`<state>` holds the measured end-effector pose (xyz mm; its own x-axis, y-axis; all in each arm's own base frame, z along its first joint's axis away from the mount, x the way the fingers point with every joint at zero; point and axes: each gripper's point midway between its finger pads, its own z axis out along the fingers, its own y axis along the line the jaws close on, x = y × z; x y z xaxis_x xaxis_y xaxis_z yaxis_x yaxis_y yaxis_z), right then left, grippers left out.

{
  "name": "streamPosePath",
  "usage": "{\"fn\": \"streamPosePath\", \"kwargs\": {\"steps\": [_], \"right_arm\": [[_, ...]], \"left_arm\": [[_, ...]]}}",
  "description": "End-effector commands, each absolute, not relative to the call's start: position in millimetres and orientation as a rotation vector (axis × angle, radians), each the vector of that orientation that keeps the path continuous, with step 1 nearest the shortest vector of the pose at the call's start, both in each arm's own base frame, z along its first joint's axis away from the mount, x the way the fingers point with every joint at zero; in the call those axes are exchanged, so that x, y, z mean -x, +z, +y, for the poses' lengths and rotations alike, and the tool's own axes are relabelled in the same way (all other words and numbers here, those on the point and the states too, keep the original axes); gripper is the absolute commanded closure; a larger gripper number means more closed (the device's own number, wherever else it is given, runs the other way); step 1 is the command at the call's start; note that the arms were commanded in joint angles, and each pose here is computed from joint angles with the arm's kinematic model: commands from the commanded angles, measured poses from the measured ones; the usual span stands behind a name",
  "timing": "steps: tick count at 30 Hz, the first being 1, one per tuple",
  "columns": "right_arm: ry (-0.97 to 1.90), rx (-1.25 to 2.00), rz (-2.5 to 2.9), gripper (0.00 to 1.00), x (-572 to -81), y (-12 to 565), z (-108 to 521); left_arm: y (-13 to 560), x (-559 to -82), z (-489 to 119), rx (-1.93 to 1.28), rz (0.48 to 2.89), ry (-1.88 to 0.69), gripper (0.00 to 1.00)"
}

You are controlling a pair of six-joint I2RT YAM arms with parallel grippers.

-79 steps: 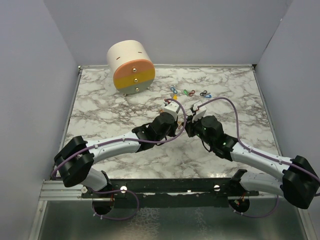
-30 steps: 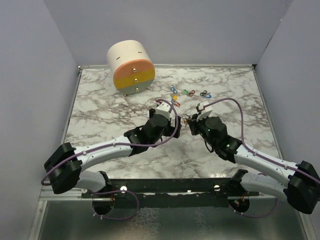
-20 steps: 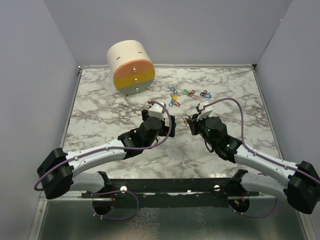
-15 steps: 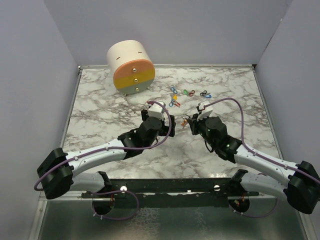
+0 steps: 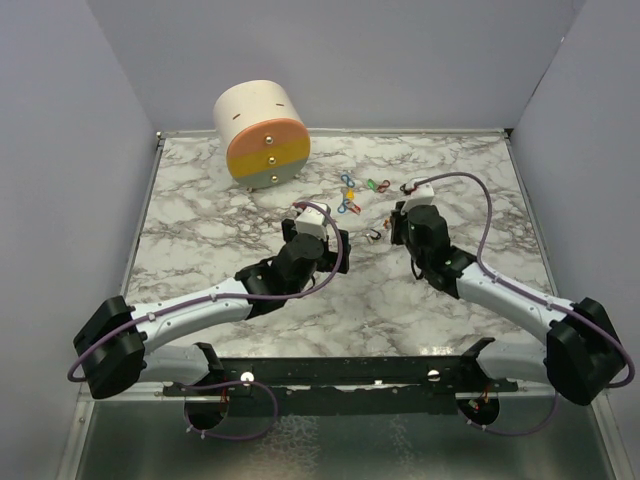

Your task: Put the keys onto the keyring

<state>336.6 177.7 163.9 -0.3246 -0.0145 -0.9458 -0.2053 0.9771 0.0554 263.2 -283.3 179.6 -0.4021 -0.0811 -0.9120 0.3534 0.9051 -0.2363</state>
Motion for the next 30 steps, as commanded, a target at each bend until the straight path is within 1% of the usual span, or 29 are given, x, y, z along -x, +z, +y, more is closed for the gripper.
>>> {"fn": "streamPosePath", "kwargs": {"steps": [1, 7, 19, 30], "right_arm": [[0.199, 0.111, 1.877, 0.99, -365, 177, 173], [0.17, 0.068, 1.918, 0.99, -393, 168, 159], [0.123, -0.075, 2.026, 0.99, -416, 135, 113], [0.174, -0.044, 2.047, 0.99, -426, 124, 122]], "left_arm": [[195, -264, -278, -0.16, 1.886, -0.494, 0.01], [194, -264, -277, -0.162, 1.885, -0.49, 0.01], [190, -266, -280, -0.172, 1.893, -0.48, 0.01], [188, -268, -282, -0.177, 1.892, -0.472, 0.01]]}}
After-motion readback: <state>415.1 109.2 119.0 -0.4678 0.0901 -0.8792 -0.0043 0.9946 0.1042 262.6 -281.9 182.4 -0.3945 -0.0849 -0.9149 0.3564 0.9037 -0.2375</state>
